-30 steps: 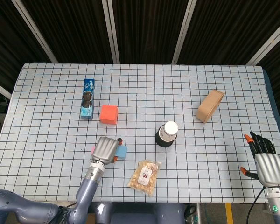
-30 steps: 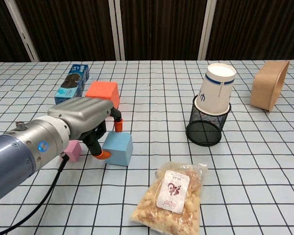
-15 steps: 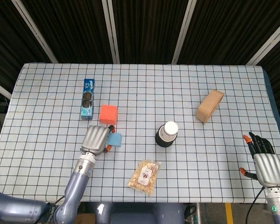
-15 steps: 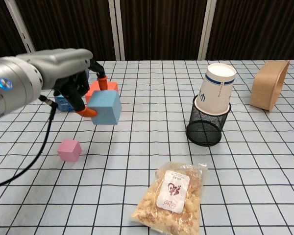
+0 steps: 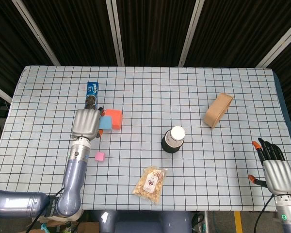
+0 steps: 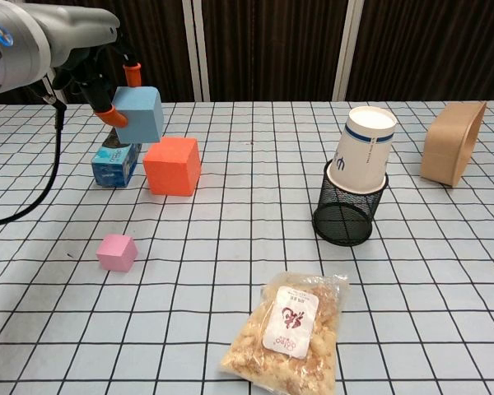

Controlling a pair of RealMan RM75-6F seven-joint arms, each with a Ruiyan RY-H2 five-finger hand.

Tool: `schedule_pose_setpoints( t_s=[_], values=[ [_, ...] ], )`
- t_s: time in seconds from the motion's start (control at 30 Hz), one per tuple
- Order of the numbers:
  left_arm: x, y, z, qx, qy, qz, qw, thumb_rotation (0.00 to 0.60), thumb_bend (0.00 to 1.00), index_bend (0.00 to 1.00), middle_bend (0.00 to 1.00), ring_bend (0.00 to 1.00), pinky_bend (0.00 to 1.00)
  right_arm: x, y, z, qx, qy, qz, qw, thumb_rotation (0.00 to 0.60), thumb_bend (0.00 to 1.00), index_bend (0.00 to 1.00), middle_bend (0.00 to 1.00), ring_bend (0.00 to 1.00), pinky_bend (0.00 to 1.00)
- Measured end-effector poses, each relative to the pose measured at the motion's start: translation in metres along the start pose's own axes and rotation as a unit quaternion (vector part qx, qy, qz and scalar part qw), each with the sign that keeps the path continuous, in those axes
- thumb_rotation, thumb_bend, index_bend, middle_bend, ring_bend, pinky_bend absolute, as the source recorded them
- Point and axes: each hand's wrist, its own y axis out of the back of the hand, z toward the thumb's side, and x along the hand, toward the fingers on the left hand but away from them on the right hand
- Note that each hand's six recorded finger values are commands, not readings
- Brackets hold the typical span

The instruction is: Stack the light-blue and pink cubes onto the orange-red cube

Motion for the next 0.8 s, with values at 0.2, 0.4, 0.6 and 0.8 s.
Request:
schedule_pose_setpoints(
  t_s=[0.2,0.4,0.6,0.8],
  values=[
    [0.023,-0.005,-0.01,-0.016,0.015,-0.007,0.9997,0.6,0.3,0.42,0.87,0.74,0.74,-0.002,-0.001,-0.004,0.0,-0.008,0.002,1.0,0.6,0.1,0.07,0.03,0.05,0.1],
    [0.04,-0.011,-0.017,-0.016,0.02,-0.013,0.9996,0.6,0.3,0.41,0.86,0.73,0.73,-0.003,-0.002,-0.004,0.003,-0.011,0.004,0.9999,0.6,0.1,0.07,0.03,0.05,0.1],
    [0.048,-0.014,-0.014,-0.012,0.011,-0.022,0.9996,0.6,0.31,0.42,0.85,0.71,0.71,-0.003,-0.005,-0.002,0.013,-0.01,0.007,0.9998,0.6,0.1,0.07,0.03,0.05,0.1],
    [0.056,-0.006,-0.006,0.016,0.0,-0.015,0.9998,0.6,0.31,0.42,0.85,0.7,0.71,-0.003,-0.006,-0.001,0.018,-0.015,0.008,0.9997,0.6,0.1,0.07,0.03,0.05,0.1]
  ],
)
